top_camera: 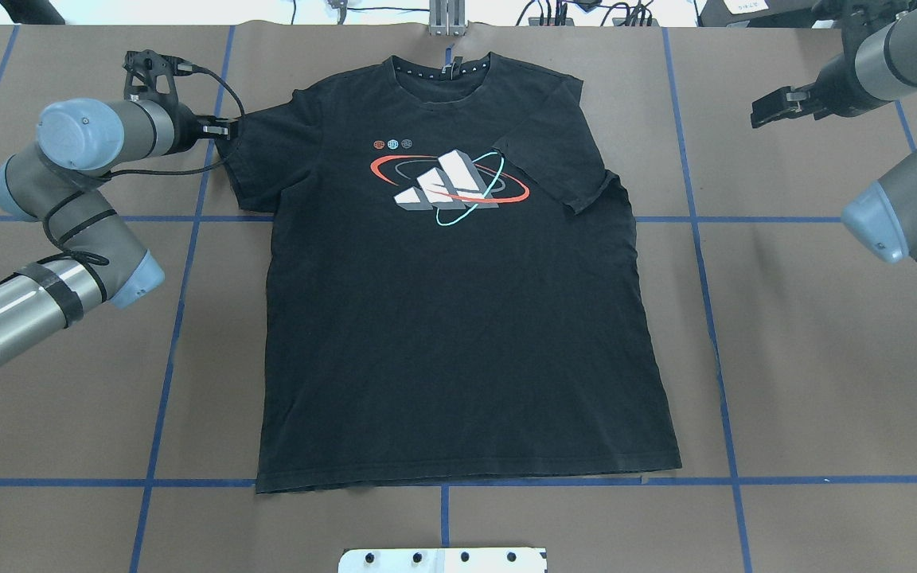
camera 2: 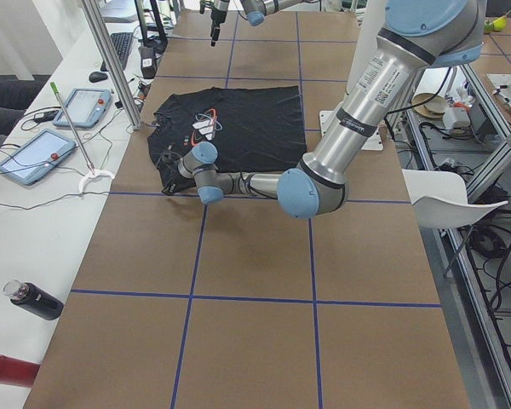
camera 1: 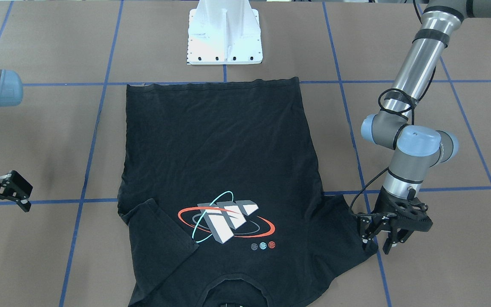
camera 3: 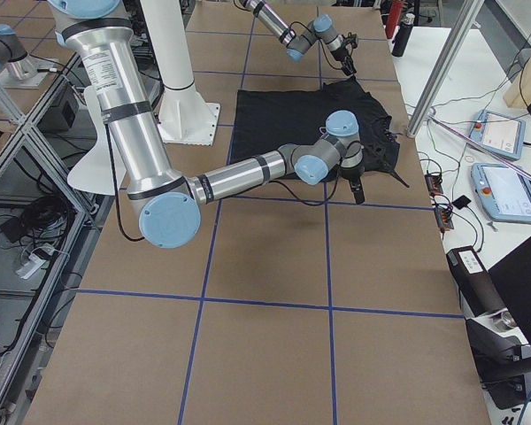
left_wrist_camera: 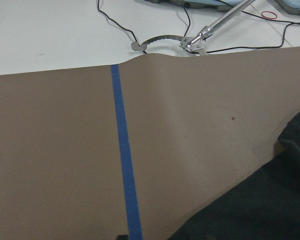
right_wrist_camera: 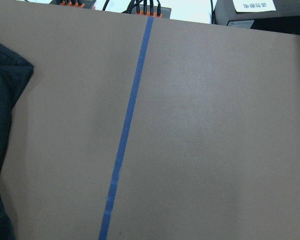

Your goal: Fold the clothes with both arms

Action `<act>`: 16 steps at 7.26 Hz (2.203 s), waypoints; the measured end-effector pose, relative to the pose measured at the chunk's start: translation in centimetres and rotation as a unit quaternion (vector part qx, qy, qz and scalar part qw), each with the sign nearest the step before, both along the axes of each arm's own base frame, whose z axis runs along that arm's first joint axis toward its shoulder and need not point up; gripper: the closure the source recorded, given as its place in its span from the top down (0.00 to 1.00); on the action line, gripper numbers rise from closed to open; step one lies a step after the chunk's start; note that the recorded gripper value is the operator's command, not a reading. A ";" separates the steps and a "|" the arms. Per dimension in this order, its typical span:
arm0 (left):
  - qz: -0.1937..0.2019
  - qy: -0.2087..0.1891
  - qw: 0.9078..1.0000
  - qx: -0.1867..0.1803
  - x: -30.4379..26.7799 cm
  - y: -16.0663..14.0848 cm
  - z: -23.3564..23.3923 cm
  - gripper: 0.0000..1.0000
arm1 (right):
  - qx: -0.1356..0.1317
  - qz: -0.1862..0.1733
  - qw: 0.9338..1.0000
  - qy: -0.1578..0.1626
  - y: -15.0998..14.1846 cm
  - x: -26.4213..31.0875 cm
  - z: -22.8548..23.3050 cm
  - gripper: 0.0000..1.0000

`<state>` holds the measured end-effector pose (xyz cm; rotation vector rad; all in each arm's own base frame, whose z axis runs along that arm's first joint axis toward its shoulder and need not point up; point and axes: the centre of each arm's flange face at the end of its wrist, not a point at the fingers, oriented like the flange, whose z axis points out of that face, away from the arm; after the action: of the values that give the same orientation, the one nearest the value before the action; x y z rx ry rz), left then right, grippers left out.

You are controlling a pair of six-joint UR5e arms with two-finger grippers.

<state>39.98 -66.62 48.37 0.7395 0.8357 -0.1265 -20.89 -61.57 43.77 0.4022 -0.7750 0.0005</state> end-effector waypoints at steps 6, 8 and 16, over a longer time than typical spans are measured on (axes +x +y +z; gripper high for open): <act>0.002 0.003 1.000 0.004 0.1 0.2 0.0 0.00 | 0.001 0.001 1.000 -0.002 -0.1 -0.2 -0.4 1.00; 0.003 0.021 1.000 0.023 -0.4 0.5 -3.6 0.00 | 0.000 0.002 1.000 -0.003 -0.1 -0.2 -0.4 1.00; -0.041 -0.008 0.992 -0.120 10.4 1.6 -24.0 0.00 | -0.002 0.004 1.000 -0.004 -0.1 -0.3 -0.5 1.00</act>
<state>50.34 -65.05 24.42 0.5471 0.7601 -0.2886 -21.18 -61.71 43.27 0.4026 -0.7811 0.0106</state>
